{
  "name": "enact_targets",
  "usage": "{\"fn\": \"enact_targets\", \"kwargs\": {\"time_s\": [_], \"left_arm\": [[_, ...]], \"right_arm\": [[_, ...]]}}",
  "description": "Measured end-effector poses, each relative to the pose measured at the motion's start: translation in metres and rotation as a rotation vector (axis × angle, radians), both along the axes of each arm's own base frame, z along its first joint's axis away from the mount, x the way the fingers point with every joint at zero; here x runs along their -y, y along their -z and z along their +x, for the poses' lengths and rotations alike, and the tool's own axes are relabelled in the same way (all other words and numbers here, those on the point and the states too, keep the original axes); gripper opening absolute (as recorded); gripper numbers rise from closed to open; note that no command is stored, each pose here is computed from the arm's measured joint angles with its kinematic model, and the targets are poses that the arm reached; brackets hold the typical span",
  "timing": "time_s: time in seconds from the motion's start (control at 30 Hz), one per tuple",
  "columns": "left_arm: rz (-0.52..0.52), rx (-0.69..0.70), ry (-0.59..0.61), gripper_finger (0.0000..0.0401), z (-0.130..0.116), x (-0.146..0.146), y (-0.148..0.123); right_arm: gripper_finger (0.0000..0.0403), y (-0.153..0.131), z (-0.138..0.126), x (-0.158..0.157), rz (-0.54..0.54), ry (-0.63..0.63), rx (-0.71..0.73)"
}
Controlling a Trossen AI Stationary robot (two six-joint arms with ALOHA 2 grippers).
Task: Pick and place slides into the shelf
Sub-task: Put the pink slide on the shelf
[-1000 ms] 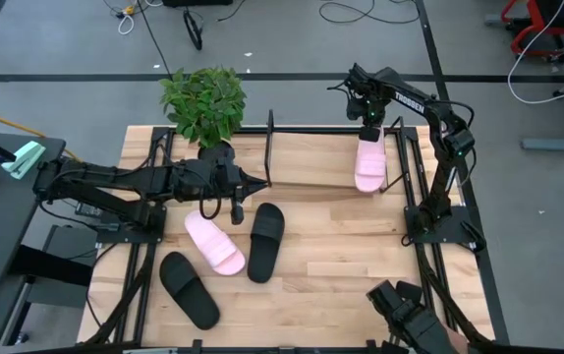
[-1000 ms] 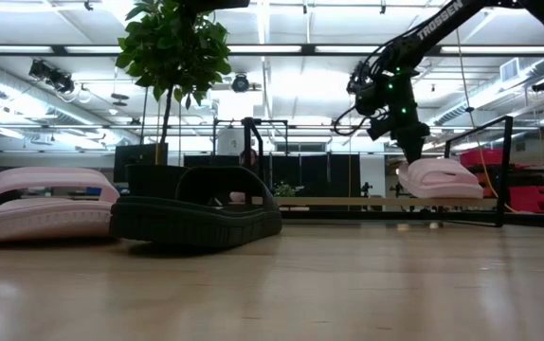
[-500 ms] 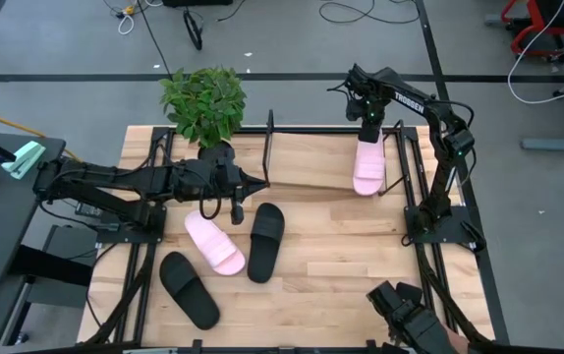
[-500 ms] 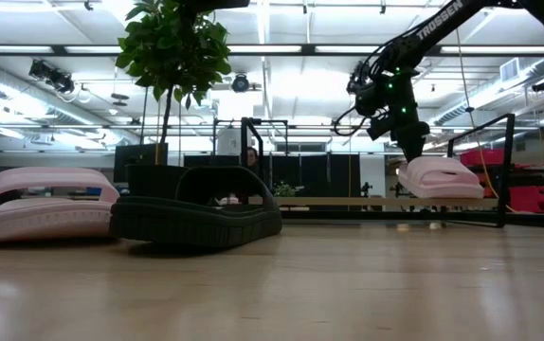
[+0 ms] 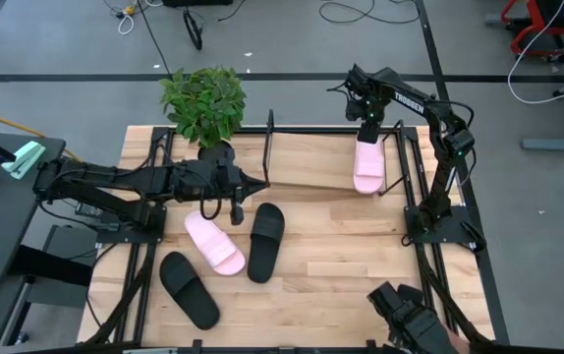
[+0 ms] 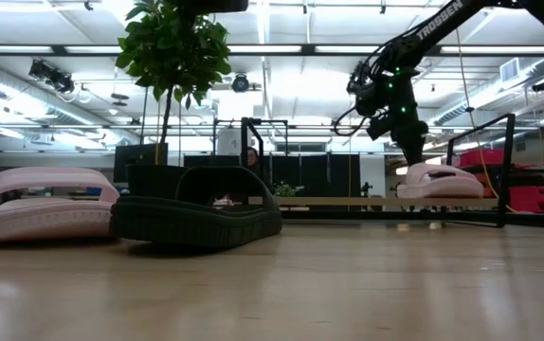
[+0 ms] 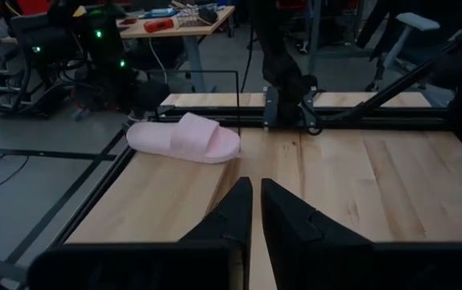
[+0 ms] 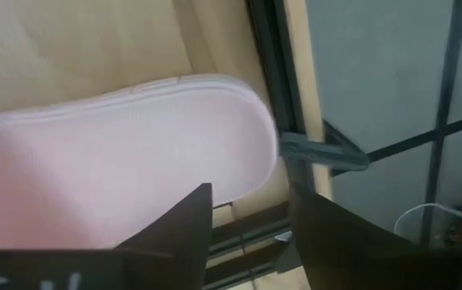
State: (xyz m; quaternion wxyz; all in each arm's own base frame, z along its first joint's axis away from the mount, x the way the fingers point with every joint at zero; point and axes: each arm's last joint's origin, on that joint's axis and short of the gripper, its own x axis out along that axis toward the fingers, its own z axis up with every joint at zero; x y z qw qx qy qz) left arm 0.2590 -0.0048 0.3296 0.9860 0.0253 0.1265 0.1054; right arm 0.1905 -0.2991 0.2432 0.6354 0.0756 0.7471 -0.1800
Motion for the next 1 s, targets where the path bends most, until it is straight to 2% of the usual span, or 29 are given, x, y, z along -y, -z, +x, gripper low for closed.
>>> {"fn": "enact_targets", "kwargs": {"time_s": [0.13,0.23,0.5,0.6,0.7,0.87,1.0], "left_arm": [[0.001,-0.015,0.000,0.0028,0.000,0.000,0.001],[0.001,-0.020,0.000,0.0029,0.000,0.000,0.002],[0.007,-0.039,0.001,0.0040,-0.001,0.000,0.004],[0.002,-0.061,-0.001,0.0039,-0.002,0.000,0.006],[0.001,-0.084,-0.001,0.0036,-0.002,0.000,0.008],[0.005,-0.110,0.000,0.0037,-0.003,0.000,0.010],[0.000,-0.139,-0.017,0.0046,-0.004,-0.004,0.013]], "right_arm": [[0.0164,0.000,-0.003,-0.012,0.169,0.042,0.046],[0.0154,-0.001,-0.005,-0.019,0.246,0.047,0.029],[0.0137,-0.003,0.001,-0.029,0.280,0.087,0.012],[0.0137,-0.005,0.006,-0.038,0.325,0.076,0.018],[0.0138,-0.011,0.015,-0.048,0.310,0.052,0.030],[0.0134,-0.028,0.032,-0.075,0.265,0.012,0.059],[0.0130,-0.051,0.046,-0.112,0.254,-0.003,0.146]]}}
